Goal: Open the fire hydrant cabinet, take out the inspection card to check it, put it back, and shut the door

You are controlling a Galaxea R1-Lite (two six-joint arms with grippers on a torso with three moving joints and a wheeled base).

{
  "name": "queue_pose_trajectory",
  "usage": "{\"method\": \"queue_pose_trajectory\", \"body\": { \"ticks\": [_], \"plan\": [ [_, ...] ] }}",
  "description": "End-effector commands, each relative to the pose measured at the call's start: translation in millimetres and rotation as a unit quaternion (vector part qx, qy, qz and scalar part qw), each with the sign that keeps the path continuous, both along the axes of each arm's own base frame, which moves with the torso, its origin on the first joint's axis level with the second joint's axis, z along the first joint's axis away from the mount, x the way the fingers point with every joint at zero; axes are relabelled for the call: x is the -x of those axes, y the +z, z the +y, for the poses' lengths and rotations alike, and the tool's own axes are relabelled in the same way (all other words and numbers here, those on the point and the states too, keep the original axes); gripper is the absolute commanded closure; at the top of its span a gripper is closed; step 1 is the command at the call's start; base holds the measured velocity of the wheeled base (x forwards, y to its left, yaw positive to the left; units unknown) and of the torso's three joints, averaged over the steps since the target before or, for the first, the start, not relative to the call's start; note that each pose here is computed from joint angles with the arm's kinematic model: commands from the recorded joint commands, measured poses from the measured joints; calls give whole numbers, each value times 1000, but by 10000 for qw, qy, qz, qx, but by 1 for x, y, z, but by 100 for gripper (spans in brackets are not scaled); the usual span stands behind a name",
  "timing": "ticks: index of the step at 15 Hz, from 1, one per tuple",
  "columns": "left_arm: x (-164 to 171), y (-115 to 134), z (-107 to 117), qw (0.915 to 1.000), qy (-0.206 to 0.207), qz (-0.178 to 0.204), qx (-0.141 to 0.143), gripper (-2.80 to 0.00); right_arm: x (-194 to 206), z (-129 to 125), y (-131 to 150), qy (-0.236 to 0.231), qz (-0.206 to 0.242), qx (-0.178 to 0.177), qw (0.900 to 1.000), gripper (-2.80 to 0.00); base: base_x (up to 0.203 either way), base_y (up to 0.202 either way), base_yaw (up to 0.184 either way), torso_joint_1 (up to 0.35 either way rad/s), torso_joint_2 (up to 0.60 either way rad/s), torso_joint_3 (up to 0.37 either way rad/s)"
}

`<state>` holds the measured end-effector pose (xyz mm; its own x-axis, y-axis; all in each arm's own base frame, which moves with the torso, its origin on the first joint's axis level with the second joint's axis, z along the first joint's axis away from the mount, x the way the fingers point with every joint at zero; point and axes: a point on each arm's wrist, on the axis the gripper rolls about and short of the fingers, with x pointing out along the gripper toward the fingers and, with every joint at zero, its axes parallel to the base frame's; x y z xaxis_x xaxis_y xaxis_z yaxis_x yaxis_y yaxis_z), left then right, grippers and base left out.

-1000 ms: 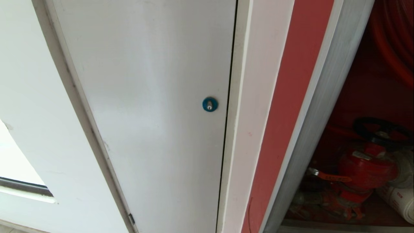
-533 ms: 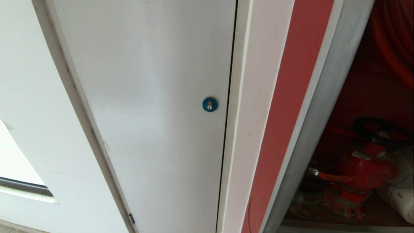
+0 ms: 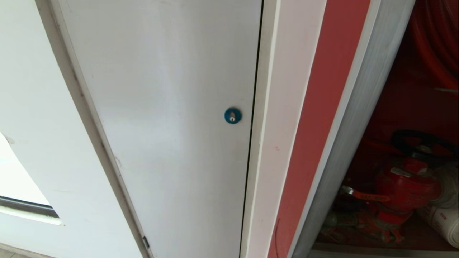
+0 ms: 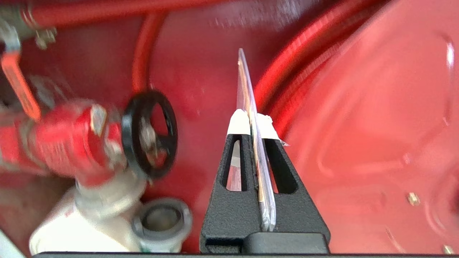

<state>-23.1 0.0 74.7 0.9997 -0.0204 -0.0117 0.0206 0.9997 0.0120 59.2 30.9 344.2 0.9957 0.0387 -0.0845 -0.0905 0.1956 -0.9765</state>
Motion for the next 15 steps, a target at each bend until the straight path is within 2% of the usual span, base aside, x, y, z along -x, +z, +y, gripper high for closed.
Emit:
{"method": "queue_pose_trajectory", "body": {
  "ticks": [1,6,9,11,15],
  "plan": [
    [0,0,0,10000,-5,3,-1,0,-17,14,-10,47,151,148,9998,0,0,0,0,0,0,0],
    [0,0,0,10000,2,11,-1,0,-39,31,-28,-16,410,374,9985,0,0,0,0,0,0,0],
    [0,0,0,10000,2,3,-1,0,-48,35,-35,-261,557,526,9967,0,0,0,0,0,0,0],
    [0,0,0,10000,-1,5,-1,0,-56,38,-39,-371,537,501,9966,0,0,0,0,0,0,0],
    [0,0,0,10000,-5,3,-1,0,-75,33,-46,-875,587,571,9928,0,0,0,0,0,0,0]
  ]
}}
